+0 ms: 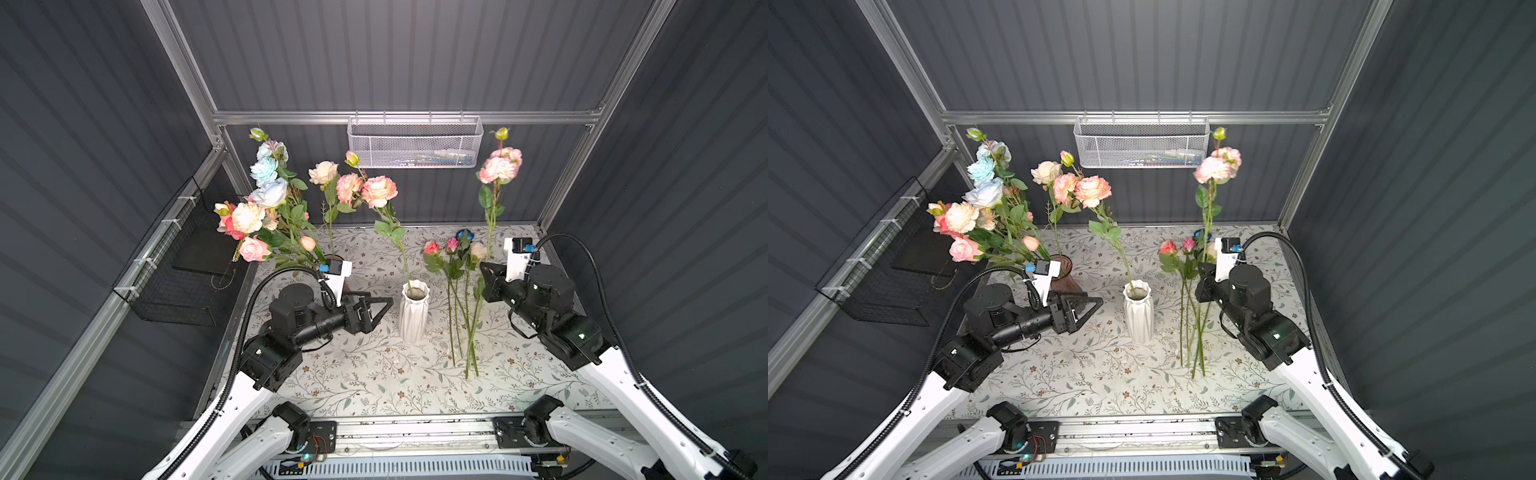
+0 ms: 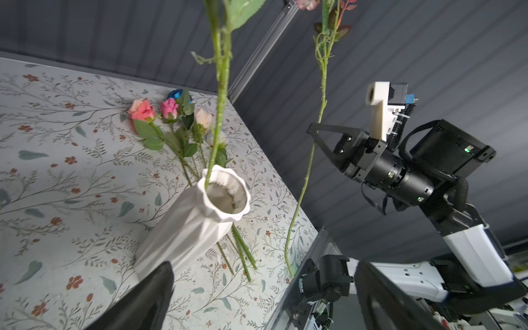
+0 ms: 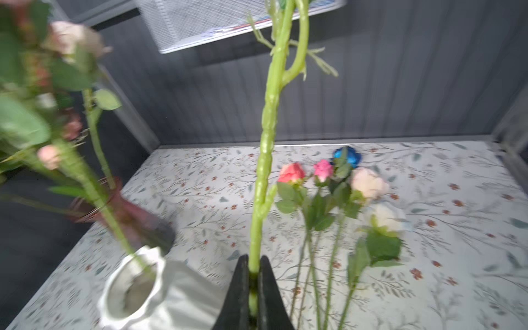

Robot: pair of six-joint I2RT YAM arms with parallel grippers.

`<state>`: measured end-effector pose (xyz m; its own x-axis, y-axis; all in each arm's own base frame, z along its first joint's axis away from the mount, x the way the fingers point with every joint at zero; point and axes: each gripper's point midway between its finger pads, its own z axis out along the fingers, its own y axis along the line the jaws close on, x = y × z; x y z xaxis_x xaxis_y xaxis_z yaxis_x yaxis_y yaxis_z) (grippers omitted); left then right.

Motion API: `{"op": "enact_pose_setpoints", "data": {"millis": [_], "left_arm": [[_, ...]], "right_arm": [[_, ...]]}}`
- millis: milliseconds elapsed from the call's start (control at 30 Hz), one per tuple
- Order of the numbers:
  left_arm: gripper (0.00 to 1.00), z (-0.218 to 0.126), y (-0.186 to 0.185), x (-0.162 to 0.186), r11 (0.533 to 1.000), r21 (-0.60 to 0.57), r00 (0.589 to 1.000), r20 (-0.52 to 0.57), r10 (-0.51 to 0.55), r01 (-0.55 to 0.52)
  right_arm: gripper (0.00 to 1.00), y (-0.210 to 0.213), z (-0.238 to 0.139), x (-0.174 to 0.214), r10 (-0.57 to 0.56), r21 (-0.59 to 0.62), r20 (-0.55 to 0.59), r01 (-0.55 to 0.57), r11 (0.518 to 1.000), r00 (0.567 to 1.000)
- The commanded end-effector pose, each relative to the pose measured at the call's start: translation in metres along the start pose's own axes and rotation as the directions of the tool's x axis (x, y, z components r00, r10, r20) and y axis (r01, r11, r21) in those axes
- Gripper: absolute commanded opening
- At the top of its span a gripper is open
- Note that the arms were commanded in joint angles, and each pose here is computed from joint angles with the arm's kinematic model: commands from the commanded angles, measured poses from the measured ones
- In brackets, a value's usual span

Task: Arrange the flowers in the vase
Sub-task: 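Lift another pink rose stem upward and carry it toward the white vase, then close the left gripper on the pink rose stem while the right gripper opens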

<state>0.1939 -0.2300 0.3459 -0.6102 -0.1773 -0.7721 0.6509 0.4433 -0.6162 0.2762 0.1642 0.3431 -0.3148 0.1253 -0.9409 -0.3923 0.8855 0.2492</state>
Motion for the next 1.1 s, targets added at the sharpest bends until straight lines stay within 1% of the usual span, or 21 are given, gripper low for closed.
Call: {"op": "enact_pose_setpoints", "data": {"millis": [0,33,100,200,300,367,467,533,633,700,767,833,1000,1067], "left_arm": [[0.99,-0.015,-0.056,-0.024,0.970,0.202,0.990,0.061,0.124,-0.133],[0.99,-0.018,-0.064,-0.027,0.962,0.228,0.988,0.068,0.138,-0.150],[0.98,-0.024,-0.079,-0.035,0.942,0.274,0.980,0.094,0.173,-0.193],[0.97,-0.030,-0.100,-0.049,0.911,0.327,0.966,0.138,0.217,-0.251],[0.91,-0.029,-0.113,-0.060,0.888,0.367,0.960,0.152,0.236,-0.276],[0.84,-0.026,-0.119,-0.066,0.877,0.392,0.959,0.154,0.237,-0.280],[0.77,-0.026,-0.129,-0.074,0.853,0.434,0.956,0.175,0.236,-0.290],[0.74,-0.027,-0.133,-0.076,0.840,0.453,0.953,0.188,0.236,-0.297],[0.68,-0.026,-0.134,-0.078,0.837,0.457,0.953,0.194,0.234,-0.299],[0.64,-0.021,-0.131,-0.078,0.844,0.452,0.956,0.182,0.232,-0.290],[0.56,-0.016,-0.125,-0.077,0.858,0.432,0.959,0.162,0.231,-0.279],[0.48,-0.014,-0.123,-0.079,0.866,0.412,0.958,0.163,0.237,-0.284],[0.27,-0.017,-0.125,-0.087,0.867,0.385,0.947,0.194,0.258,-0.315],[0.17,-0.016,-0.127,-0.091,0.864,0.388,0.945,0.200,0.260,-0.320]], "right_arm": [[0.02,0.062,-0.033,-0.029,-0.078,-0.244,0.090,0.098,0.965,0.993],[0.02,0.075,-0.040,-0.031,-0.079,-0.297,0.093,0.103,0.949,0.993],[0.02,0.106,-0.057,-0.036,-0.073,-0.417,0.095,0.106,0.903,0.993],[0.02,0.145,-0.072,-0.039,-0.090,-0.543,0.078,0.118,0.831,0.993],[0.02,0.176,-0.076,-0.038,-0.127,-0.605,0.061,0.137,0.784,0.990],[0.03,0.194,-0.076,-0.036,-0.141,-0.639,0.050,0.140,0.757,0.989],[0.03,0.210,-0.068,-0.032,-0.152,-0.646,0.037,0.140,0.750,0.988],[0.03,0.215,-0.061,-0.032,-0.145,-0.639,0.028,0.129,0.758,0.989],[0.03,0.222,-0.054,-0.030,-0.131,-0.646,0.016,0.110,0.756,0.991],[0.03,0.228,-0.052,-0.029,-0.132,-0.661,0.006,0.103,0.743,0.991],[0.03,0.232,-0.052,-0.028,-0.132,-0.675,-0.002,0.095,0.731,0.991],[0.04,0.232,-0.052,-0.027,-0.132,-0.674,-0.007,0.092,0.733,0.991],[0.08,0.232,-0.055,-0.024,-0.131,-0.684,-0.024,0.080,0.725,0.991],[0.11,0.231,-0.056,-0.023,-0.135,-0.684,-0.029,0.078,0.725,0.990]]}}
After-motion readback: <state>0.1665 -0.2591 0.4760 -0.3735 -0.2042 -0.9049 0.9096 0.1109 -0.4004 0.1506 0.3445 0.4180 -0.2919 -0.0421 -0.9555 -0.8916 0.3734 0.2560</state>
